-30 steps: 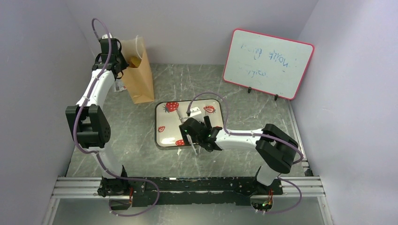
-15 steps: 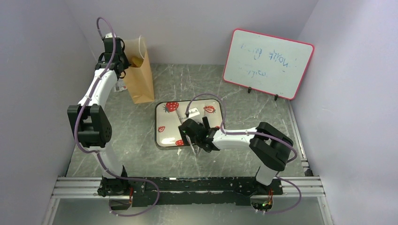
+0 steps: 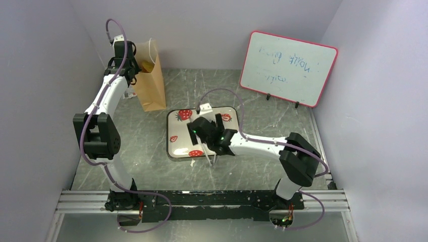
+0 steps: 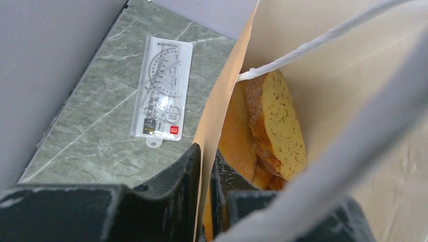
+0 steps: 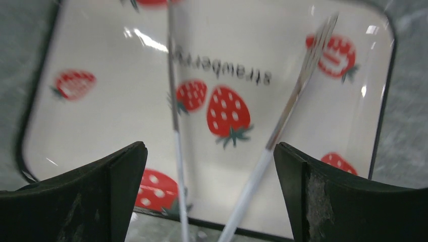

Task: Take the fake bread out of the paper bag
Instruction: Move the paper bag to the center of the board.

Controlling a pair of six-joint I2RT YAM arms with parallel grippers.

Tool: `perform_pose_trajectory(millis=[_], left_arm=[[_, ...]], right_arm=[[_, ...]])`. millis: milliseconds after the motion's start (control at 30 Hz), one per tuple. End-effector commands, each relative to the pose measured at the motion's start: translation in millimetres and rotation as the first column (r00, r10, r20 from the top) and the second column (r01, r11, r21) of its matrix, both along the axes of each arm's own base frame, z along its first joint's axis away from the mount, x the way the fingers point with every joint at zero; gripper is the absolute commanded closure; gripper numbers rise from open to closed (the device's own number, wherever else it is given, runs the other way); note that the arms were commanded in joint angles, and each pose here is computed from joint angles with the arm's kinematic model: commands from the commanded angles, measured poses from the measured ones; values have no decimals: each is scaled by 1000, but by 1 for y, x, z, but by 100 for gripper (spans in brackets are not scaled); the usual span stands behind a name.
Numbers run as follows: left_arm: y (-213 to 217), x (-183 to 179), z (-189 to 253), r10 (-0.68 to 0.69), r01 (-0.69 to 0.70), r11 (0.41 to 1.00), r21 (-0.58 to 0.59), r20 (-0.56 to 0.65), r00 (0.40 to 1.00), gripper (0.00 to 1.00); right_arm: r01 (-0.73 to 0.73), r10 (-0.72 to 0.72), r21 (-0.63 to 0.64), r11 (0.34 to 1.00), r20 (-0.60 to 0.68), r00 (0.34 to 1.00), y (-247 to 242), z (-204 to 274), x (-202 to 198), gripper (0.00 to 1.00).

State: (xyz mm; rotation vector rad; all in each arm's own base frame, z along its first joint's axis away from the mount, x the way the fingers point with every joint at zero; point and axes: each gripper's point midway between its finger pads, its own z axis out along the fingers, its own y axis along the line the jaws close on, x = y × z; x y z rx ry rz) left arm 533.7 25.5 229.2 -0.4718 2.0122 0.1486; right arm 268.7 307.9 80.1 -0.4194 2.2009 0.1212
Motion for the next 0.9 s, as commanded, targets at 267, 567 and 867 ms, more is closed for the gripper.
perform_pose_trajectory(millis=[267,567,867], left_arm=[[7,-17,-7,47,-46,998,40,-37,998,93],[10,-21,17,62,-63,997,47,11,998,93],[11,-42,37,64,-68,994,82,45,997,93]], right_arm=[[101,-102,31,994,54,993,20,38,80,29],[110,-108,46,993,-44,993,33,6,140,70],[95,-90,30,995,-143,986,44,-41,147,71]])
